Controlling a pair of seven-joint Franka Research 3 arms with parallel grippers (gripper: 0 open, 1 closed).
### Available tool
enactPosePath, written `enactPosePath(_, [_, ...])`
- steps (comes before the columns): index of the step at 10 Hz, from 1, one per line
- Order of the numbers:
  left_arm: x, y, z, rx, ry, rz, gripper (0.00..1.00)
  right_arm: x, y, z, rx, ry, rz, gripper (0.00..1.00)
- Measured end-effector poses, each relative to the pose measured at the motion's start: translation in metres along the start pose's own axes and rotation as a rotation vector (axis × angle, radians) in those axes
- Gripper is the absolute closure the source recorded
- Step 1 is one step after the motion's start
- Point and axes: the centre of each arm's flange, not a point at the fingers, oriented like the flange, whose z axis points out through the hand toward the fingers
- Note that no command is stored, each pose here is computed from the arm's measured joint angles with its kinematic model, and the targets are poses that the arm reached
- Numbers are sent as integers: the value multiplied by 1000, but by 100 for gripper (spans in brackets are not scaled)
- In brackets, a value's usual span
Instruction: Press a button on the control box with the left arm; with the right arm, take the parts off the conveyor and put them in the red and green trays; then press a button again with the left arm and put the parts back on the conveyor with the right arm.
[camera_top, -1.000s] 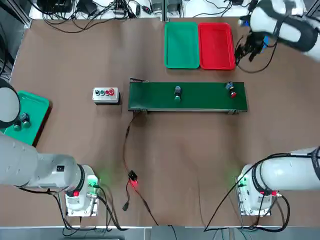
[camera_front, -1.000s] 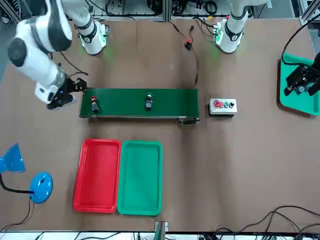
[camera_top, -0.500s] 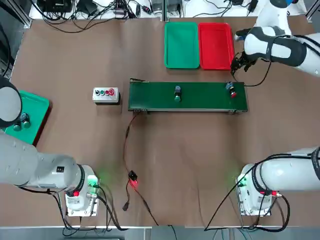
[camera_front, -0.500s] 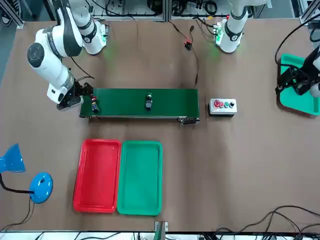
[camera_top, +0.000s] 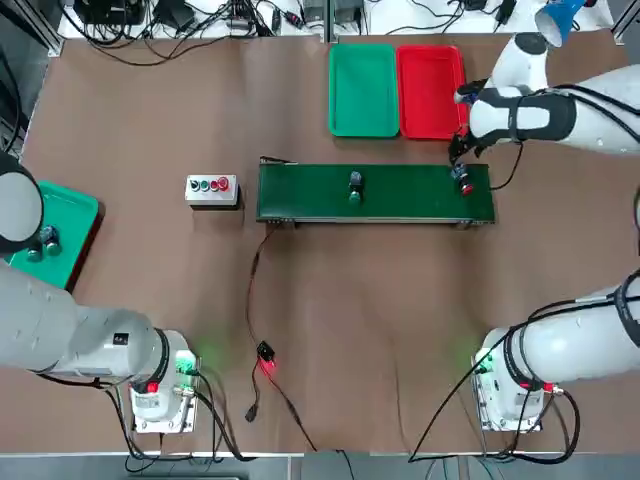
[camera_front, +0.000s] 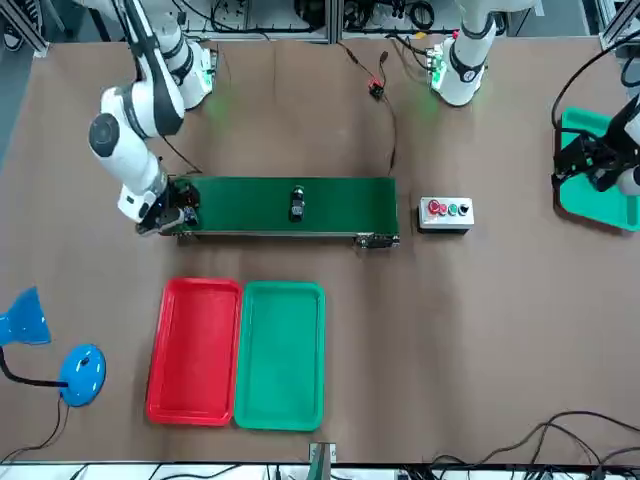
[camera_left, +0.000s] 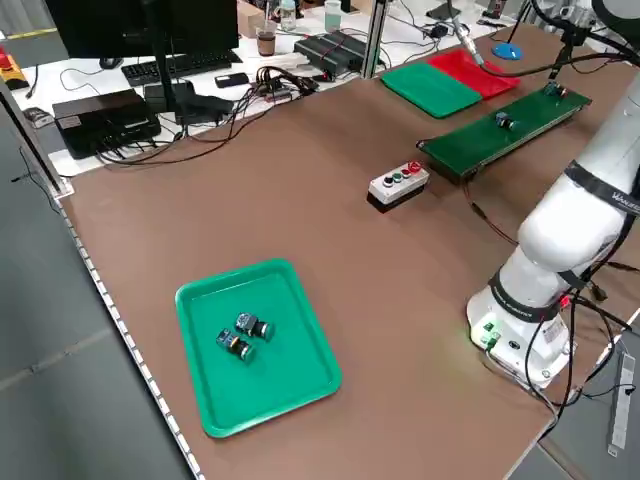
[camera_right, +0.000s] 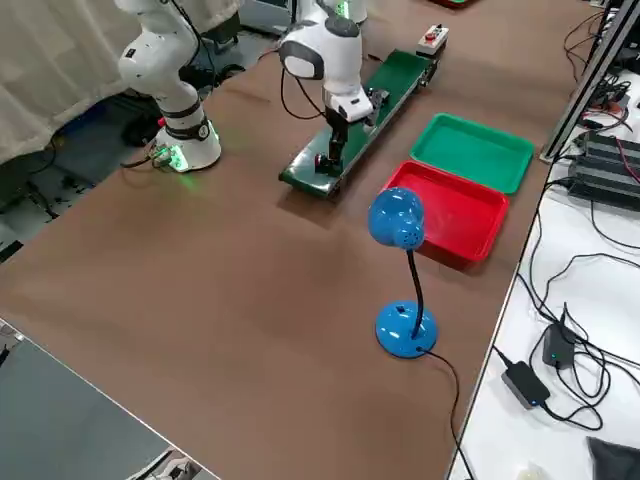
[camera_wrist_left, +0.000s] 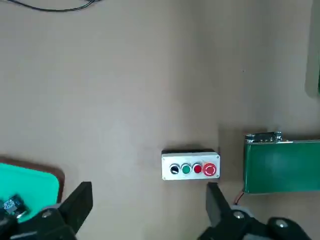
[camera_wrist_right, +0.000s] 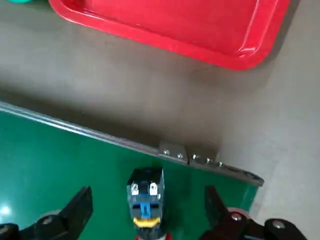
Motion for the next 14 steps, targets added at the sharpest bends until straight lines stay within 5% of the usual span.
enactPosePath(9, [2, -10, 5, 1, -10, -28, 0, -18, 1, 43, -3, -38, 4, 11])
enactPosePath(14, [2, -12, 5, 1, -8, -33, 0, -17, -4, 32, -4, -21, -7, 49])
